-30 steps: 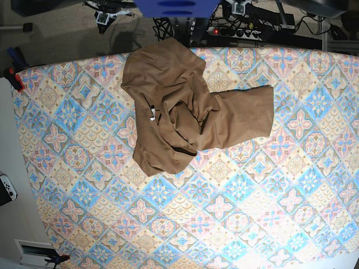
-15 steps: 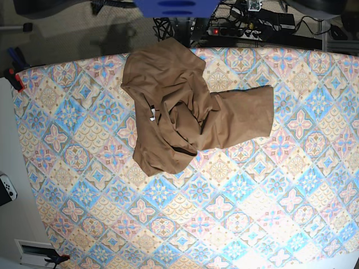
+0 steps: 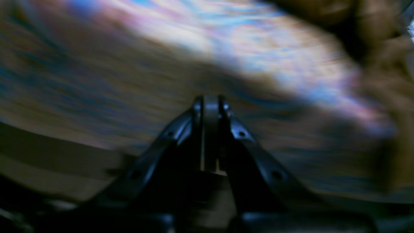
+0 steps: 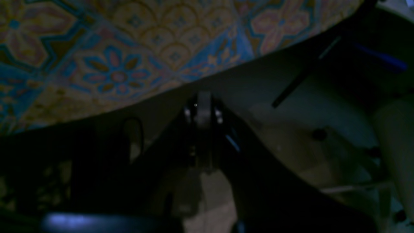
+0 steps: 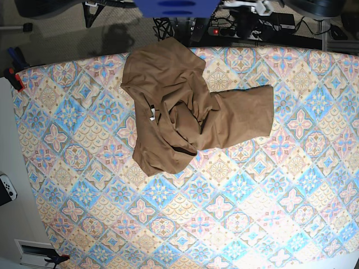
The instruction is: Layout the t-shirt on the table in an organized manner, then fold the t-shirt properly
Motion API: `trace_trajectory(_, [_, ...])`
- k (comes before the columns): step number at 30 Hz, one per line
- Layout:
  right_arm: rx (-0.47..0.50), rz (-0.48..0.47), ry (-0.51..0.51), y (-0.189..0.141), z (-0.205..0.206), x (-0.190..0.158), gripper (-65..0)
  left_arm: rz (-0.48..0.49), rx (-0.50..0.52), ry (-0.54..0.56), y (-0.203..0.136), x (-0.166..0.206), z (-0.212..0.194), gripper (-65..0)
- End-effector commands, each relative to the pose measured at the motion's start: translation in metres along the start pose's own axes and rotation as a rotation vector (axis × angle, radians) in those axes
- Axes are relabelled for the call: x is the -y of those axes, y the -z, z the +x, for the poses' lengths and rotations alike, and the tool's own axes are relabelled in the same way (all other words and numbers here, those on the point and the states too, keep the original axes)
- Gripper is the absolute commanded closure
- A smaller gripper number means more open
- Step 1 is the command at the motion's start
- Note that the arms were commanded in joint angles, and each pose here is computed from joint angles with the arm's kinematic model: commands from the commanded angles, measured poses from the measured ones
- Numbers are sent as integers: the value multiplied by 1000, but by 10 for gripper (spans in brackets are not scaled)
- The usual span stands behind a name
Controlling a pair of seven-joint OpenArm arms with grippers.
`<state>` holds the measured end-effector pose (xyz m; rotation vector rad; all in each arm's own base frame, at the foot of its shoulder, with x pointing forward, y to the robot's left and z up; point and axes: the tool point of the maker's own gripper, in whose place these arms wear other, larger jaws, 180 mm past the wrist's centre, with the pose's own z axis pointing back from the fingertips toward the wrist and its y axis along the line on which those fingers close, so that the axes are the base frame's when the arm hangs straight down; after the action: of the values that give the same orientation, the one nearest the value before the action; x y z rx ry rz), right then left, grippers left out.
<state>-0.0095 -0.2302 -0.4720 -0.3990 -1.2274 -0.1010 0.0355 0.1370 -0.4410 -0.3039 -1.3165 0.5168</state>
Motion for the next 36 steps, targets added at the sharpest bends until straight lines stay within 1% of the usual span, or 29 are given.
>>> trace_trajectory(1, [-5,-6,-13,-13,0,7,0,13,62,-23,-10,-1,17,0])
trace_trajectory(5, [0,-6,-12,-12,1,7,0,17,124,-60,-12,5,35,0])
trace_trajectory(8, [40,-6,-8,-5,12,7,0,30,145,-68,-11,2,40,0])
trace_trajectory(10, [72,-3,-8,-4,22,8,0,8,172,-59,-5,7,49,0])
trace_trajectory(16, [242,5,7,9,76,10,0,-86,287,-17,14,29,91,0])
trace_trajectory(20, [334,19,19,13,109,9,0,-151,368,8,25,46,120,0])
trace_trajectory(24, [403,25,28,17,134,8,0,-240,421,-12,35,76,137,0])
trace_trajectory(26, [418,26,37,25,146,7,0,-292,393,3,45,93,143,0])
trace_trajectory(27, [410,27,42,30,149,6,0,-314,360,19,50,101,143,0])
trace_trajectory(32, [395,32,61,47,171,3,0,-415,197,161,71,141,151,0])
trace_trajectory(34, [396,36,65,51,181,2,-28,-436,133,222,75,152,153,0])
trace_trajectory(36, [398,52,86,56,192,-5,-54,-441,78,259,77,156,151,0])
